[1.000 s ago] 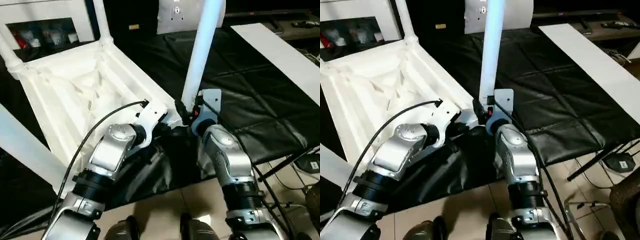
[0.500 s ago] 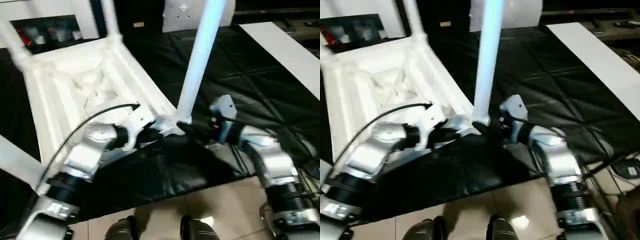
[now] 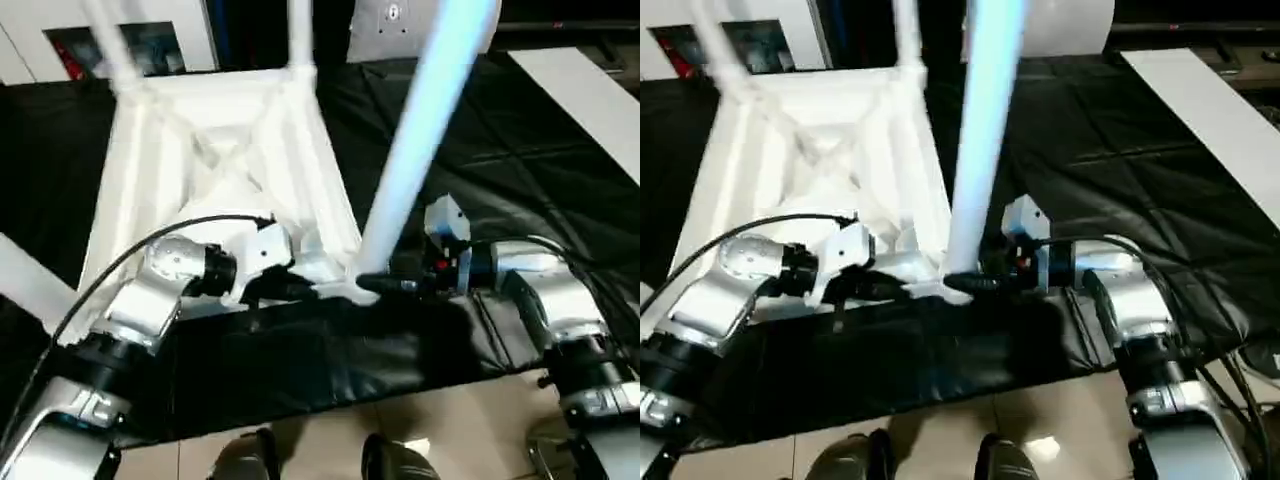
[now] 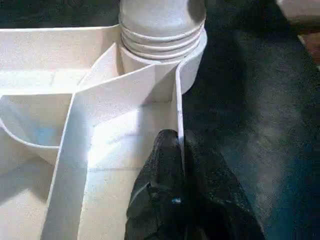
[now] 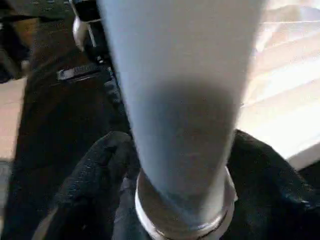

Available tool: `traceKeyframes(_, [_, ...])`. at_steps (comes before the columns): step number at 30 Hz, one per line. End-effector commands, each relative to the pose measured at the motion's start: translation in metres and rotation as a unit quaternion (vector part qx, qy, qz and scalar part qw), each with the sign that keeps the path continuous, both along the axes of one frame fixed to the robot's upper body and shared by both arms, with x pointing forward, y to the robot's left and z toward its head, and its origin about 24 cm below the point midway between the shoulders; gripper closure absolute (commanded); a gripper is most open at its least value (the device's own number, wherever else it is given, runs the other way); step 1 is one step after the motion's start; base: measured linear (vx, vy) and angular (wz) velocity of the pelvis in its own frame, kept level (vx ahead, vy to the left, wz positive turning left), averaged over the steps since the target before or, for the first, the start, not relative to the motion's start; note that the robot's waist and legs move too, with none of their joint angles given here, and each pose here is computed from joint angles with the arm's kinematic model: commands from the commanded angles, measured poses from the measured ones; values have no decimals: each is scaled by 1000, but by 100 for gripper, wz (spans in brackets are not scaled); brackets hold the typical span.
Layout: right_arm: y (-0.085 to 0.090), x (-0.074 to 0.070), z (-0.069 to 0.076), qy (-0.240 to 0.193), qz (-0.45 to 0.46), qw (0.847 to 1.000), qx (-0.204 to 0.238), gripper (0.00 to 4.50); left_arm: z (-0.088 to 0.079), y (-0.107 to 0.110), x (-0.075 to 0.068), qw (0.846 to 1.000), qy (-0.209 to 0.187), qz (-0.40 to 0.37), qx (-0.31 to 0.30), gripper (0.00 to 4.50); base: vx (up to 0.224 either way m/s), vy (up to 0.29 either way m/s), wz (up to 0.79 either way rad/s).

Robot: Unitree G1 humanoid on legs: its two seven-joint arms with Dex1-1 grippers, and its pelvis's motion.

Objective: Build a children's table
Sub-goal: Rotate leg to tighten

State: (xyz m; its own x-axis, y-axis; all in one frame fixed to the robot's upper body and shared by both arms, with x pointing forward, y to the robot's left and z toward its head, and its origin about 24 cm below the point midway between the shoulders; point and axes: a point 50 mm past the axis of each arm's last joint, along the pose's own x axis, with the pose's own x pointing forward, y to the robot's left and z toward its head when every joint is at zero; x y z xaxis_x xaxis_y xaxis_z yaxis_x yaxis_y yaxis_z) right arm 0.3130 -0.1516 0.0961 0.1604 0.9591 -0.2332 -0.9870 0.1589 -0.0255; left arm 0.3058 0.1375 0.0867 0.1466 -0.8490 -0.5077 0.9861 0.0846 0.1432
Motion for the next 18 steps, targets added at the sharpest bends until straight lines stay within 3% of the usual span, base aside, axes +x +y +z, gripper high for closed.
traceKeyframes(1, [1,0,6,-3,28,1000,-1,151,-3,-11,-5,999,10,-48,0,450,0,0,0])
traceKeyframes(9, [0,-2,6,14,66,998,-3,230,-4,-10,-4,998,12,-61,3,450,0,0,0])
traceKeyframes(18, [5,-13,-1,38,81,996,9,252,-5,-8,-3,999,15,-44,2,450,0,0,0])
